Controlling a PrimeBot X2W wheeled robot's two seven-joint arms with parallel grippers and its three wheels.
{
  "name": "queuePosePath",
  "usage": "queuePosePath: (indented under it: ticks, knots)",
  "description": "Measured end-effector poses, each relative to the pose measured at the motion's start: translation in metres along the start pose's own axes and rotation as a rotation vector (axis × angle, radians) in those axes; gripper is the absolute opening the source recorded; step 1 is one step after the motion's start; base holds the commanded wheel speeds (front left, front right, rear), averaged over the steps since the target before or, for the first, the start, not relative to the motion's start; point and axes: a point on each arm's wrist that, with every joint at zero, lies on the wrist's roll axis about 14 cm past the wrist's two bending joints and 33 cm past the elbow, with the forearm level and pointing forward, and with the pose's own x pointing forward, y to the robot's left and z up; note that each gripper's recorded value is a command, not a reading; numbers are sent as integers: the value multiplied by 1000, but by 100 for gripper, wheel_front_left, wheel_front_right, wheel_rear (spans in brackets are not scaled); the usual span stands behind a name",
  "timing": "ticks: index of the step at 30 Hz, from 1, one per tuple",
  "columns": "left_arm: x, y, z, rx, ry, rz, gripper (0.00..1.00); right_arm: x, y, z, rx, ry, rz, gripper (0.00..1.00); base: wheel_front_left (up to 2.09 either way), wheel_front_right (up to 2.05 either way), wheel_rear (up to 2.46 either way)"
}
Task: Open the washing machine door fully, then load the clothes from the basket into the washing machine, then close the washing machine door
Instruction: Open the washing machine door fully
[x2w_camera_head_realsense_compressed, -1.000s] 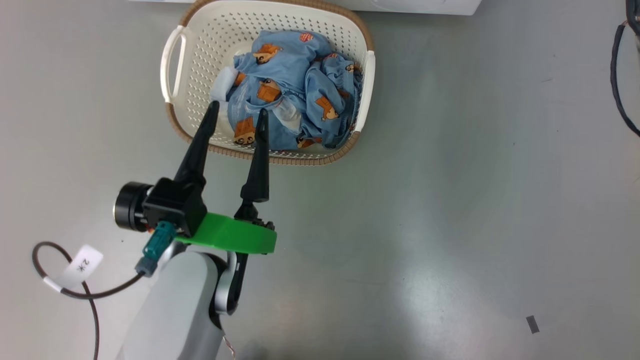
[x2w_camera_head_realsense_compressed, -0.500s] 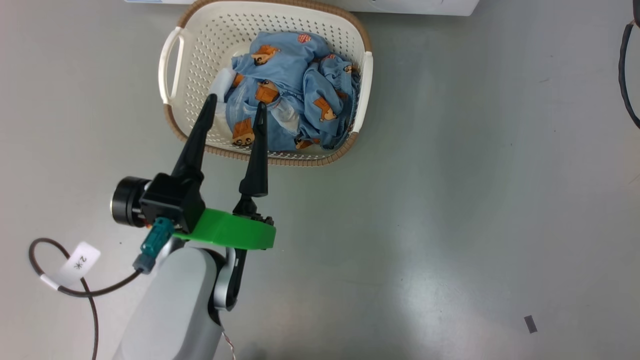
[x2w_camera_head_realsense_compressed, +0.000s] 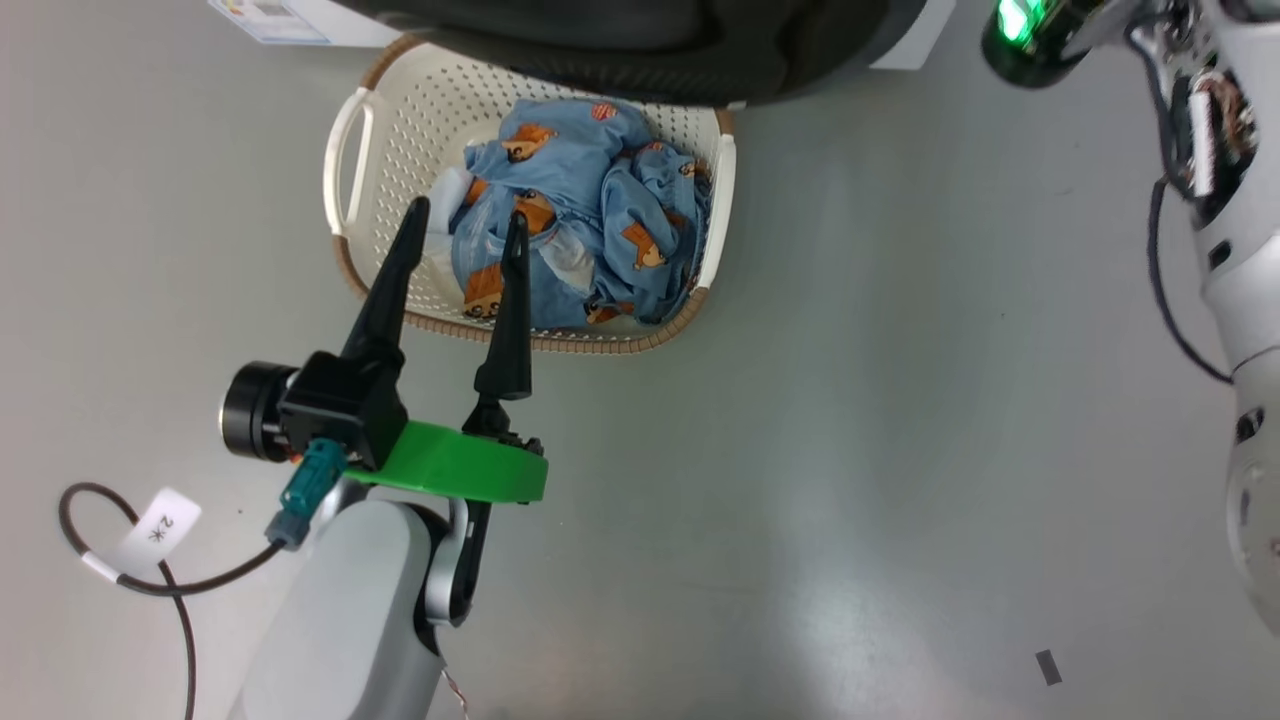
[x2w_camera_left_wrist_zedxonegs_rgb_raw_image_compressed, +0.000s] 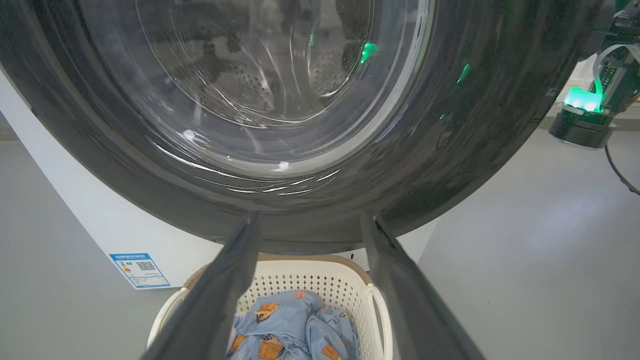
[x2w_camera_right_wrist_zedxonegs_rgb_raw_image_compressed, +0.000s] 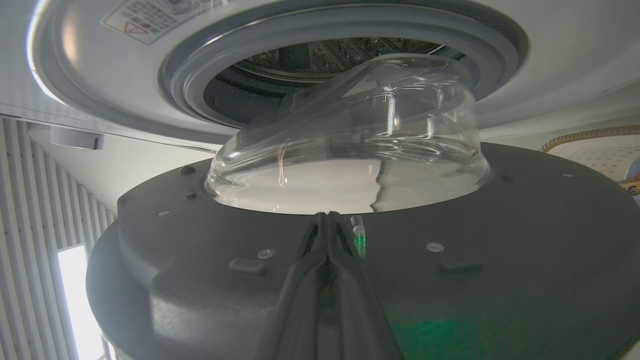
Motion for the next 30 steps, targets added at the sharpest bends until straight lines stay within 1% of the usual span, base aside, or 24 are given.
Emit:
queuePosePath:
  ticks: [14, 18, 24, 30]
  knots:
    - [-20, -7, 14, -5, -11, -9, 100, -18, -5, -61, -2, 99, 7, 0, 0, 0, 0]
    - [-29, -9, 16, -3, -8, -17, 100, -21, -6, -84, 3, 127, 6, 0, 0, 0, 0]
    - [-44, -14, 21, -3, -8, -32, 100, -28, 4, -113, -20, 158, 9, 0, 0, 0, 0]
    - [-60, -18, 27, -7, -15, -43, 100, -35, 8, -140, -18, 164, 3, 0, 0, 0, 0]
